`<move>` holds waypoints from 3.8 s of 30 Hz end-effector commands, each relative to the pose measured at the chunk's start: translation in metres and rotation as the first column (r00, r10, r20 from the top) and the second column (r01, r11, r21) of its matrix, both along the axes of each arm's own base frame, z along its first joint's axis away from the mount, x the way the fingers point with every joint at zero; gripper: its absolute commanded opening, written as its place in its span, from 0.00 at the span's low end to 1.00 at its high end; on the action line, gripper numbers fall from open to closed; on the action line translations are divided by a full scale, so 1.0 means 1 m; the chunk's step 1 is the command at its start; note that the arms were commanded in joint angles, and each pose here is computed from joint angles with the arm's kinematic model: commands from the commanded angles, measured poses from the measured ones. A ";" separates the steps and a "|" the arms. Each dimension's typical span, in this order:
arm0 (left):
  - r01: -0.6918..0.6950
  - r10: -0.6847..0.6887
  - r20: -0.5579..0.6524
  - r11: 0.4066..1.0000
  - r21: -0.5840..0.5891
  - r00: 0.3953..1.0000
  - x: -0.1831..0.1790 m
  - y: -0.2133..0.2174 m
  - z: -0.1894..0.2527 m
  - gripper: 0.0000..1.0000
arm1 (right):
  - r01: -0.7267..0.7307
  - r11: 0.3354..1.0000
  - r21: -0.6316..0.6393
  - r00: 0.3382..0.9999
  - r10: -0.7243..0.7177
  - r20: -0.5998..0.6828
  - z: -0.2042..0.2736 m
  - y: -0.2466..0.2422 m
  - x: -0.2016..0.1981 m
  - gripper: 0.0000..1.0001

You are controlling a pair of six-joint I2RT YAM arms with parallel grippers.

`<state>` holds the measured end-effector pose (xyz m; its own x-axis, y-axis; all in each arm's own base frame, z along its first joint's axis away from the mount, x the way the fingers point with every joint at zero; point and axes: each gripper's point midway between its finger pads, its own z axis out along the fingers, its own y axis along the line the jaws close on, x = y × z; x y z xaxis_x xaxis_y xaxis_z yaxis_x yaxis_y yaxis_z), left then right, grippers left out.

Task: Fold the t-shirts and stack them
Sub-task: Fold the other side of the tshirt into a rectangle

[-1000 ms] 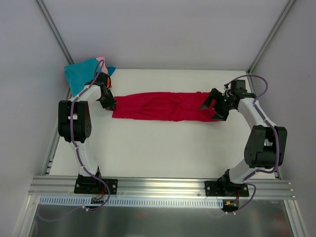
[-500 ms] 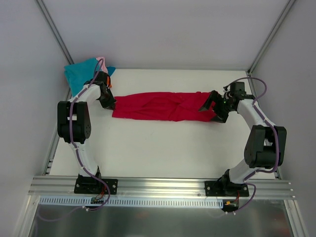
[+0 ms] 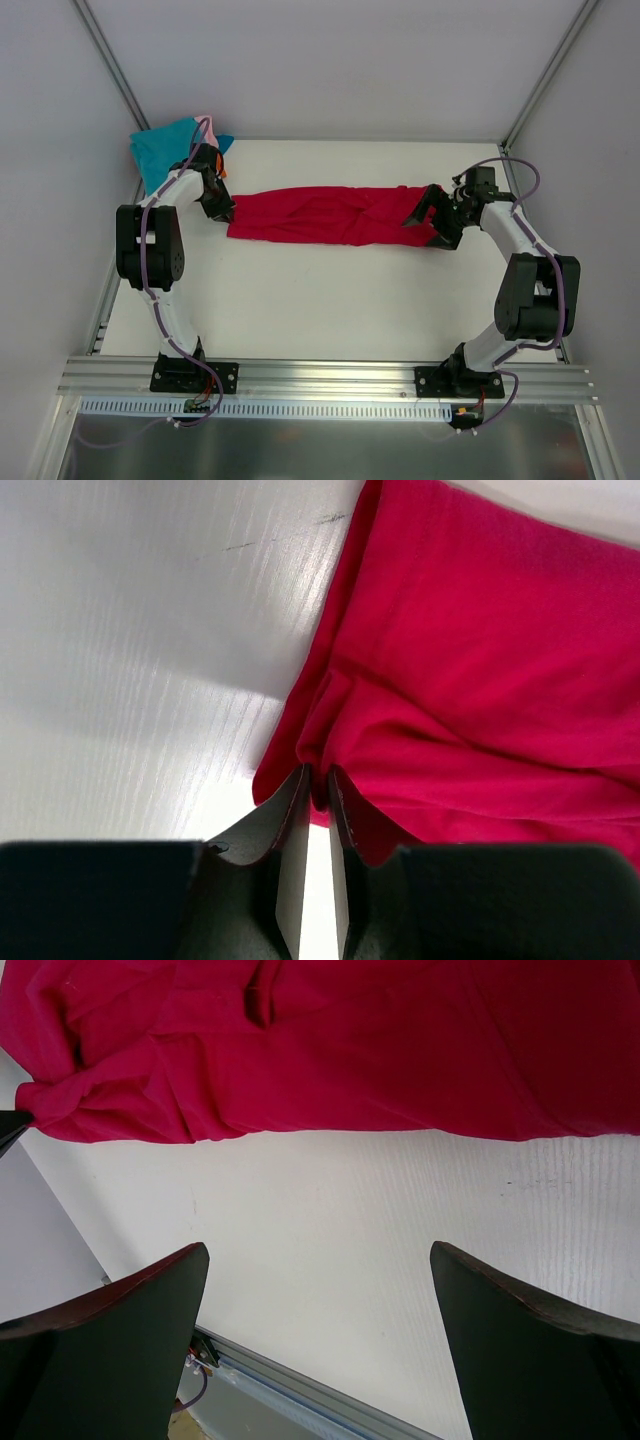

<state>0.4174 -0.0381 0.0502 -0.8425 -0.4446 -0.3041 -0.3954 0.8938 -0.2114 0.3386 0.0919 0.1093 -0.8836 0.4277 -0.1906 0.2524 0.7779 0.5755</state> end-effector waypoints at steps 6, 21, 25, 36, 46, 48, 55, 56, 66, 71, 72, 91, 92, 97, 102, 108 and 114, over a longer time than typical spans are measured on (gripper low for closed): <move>0.008 -0.009 0.051 1.000 0.017 0.999 0.008 0.007 0.024 0.18 | -0.019 1.000 0.017 0.999 0.018 0.043 0.012 0.004 0.001 1.00; 0.013 -0.015 0.046 1.000 0.025 0.999 0.010 0.008 0.021 0.21 | -0.018 1.000 0.019 0.999 0.017 0.038 0.010 0.005 0.002 0.99; 0.019 -0.019 0.040 1.000 0.017 0.999 0.009 0.006 0.017 0.05 | -0.021 1.000 0.014 0.999 0.021 0.035 0.008 0.004 0.001 0.99; 0.042 -0.040 0.073 0.999 -0.023 0.997 -0.003 -0.002 0.036 0.00 | -0.019 1.000 0.013 0.999 0.019 0.034 0.008 0.004 -0.001 0.99; 0.079 -0.073 0.124 0.996 -0.047 0.990 -0.046 -0.012 0.077 0.00 | -0.017 0.999 0.042 0.999 0.015 0.047 0.010 0.008 -0.001 0.99; 0.088 -0.081 0.125 0.995 -0.051 0.989 -0.056 -0.017 0.079 0.00 | -0.017 0.999 0.044 0.999 0.015 0.051 0.011 0.008 -0.002 1.00; 0.112 -0.105 0.108 0.992 -0.057 0.989 -0.083 -0.032 0.078 0.00 | -0.026 0.998 0.065 0.997 0.021 0.068 0.019 0.012 -0.006 0.99; 0.112 -0.106 0.107 0.992 -0.053 0.989 -0.084 -0.033 0.077 0.00 | -0.026 0.998 0.065 0.997 0.021 0.069 0.019 0.012 -0.007 1.00; 0.090 -0.090 0.033 0.996 0.002 0.995 -0.045 -0.026 0.048 0.00 | -0.038 0.998 0.052 0.997 0.034 0.071 0.020 0.009 -0.008 0.99; 0.091 -0.091 0.006 0.995 -0.032 0.996 -0.033 -0.030 0.048 0.00 | -0.037 0.998 0.052 0.997 0.034 0.063 0.019 0.008 -0.002 0.99; 0.090 -0.089 0.032 0.995 -0.039 0.996 -0.035 -0.031 0.055 0.00 | -0.039 0.998 0.052 0.997 0.035 0.063 0.019 0.009 -0.002 1.00; 0.126 -0.113 0.100 0.984 -0.128 0.989 -0.130 -0.050 0.085 0.00 | -0.047 0.996 0.081 0.996 0.040 0.084 0.023 0.013 -0.013 1.00; 0.131 -0.118 0.105 0.983 -0.129 0.987 -0.132 -0.052 0.086 0.00 | -0.048 0.995 0.083 0.996 0.041 0.083 0.024 0.013 -0.014 0.99; 0.136 -0.126 0.079 0.979 -0.149 0.989 -0.147 -0.058 0.082 0.00 | -0.051 0.995 0.087 0.995 0.043 0.087 0.025 0.014 -0.016 1.00; 0.124 -0.118 0.049 0.982 -0.144 0.992 -0.165 -0.057 0.064 0.00 | -0.056 0.995 0.088 0.995 0.048 0.087 0.023 0.014 -0.016 0.99; 0.096 -0.098 -0.008 0.989 -0.116 0.995 -0.164 -0.051 0.036 0.01 | -0.060 0.995 0.080 0.996 0.054 0.076 0.019 0.013 -0.016 1.00; 0.097 -0.100 -0.037 0.992 -0.083 0.994 -0.115 -0.052 0.036 0.00 | -0.059 0.996 0.071 0.995 0.053 0.079 0.023 0.012 -0.012 1.00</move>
<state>0.2664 -0.0898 0.0706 -0.9107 -0.3793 -0.1635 -0.3302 0.9064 -0.2633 0.3221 0.1032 0.1173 -0.8923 0.4092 -0.1908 0.2055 0.7444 0.6353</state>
